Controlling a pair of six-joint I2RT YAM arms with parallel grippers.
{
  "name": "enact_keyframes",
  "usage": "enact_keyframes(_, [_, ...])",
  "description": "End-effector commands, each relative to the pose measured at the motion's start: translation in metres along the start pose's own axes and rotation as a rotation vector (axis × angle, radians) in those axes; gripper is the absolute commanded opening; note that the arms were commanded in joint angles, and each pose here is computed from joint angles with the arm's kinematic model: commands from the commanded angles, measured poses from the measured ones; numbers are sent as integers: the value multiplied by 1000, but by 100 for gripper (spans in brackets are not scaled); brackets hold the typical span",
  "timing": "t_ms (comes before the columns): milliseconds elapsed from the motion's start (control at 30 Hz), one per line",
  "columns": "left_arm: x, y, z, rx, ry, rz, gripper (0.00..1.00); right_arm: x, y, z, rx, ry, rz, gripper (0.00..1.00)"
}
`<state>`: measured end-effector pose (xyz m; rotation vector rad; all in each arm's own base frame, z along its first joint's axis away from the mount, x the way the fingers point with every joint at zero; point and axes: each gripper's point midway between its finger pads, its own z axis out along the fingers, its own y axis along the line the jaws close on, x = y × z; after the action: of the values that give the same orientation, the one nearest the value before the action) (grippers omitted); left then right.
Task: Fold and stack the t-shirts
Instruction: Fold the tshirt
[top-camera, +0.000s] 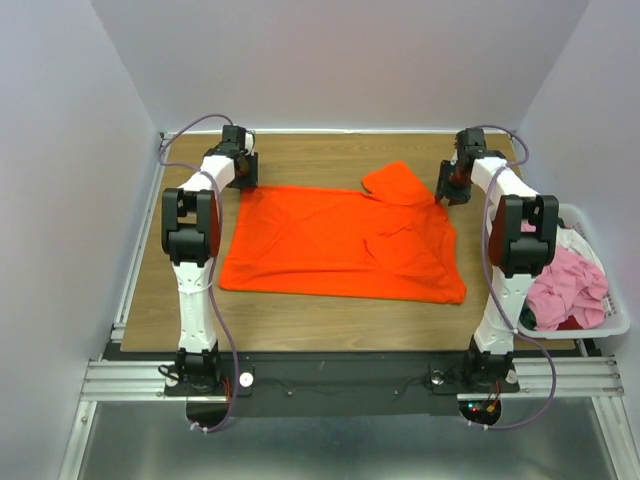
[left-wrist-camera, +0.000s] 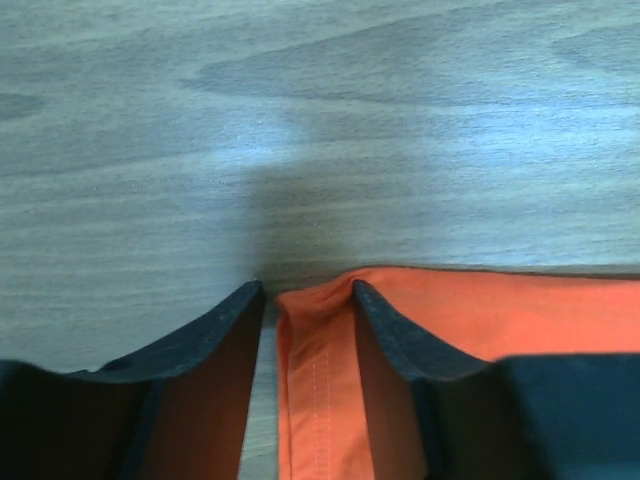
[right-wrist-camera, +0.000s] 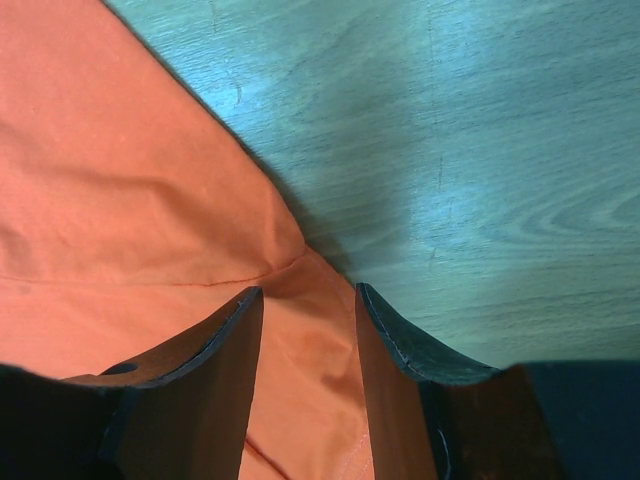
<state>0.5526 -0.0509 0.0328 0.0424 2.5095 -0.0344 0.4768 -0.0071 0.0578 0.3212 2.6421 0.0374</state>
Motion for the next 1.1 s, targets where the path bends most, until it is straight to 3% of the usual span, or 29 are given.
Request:
enact_keyframes(0, [-5,1,0,16,-8,14,48,-20,2,-3,-21,-67,14,48])
enact_keyframes(333, [25,-2,16,46,70,23,34,-28,2,17,-21,-70,-3,47])
enact_keyframes(467, [24,-3,17,48,70,29,31,-26,12,24,-81,-51,-25,44])
enact_keyframes(733, [27,-2,17,41,78,35,16,-13,15,37,-112,-11,-53,43])
enact_keyframes(1067, [29,1,16,26,85,32,12,-44,33,0,-205,-105,-93,44])
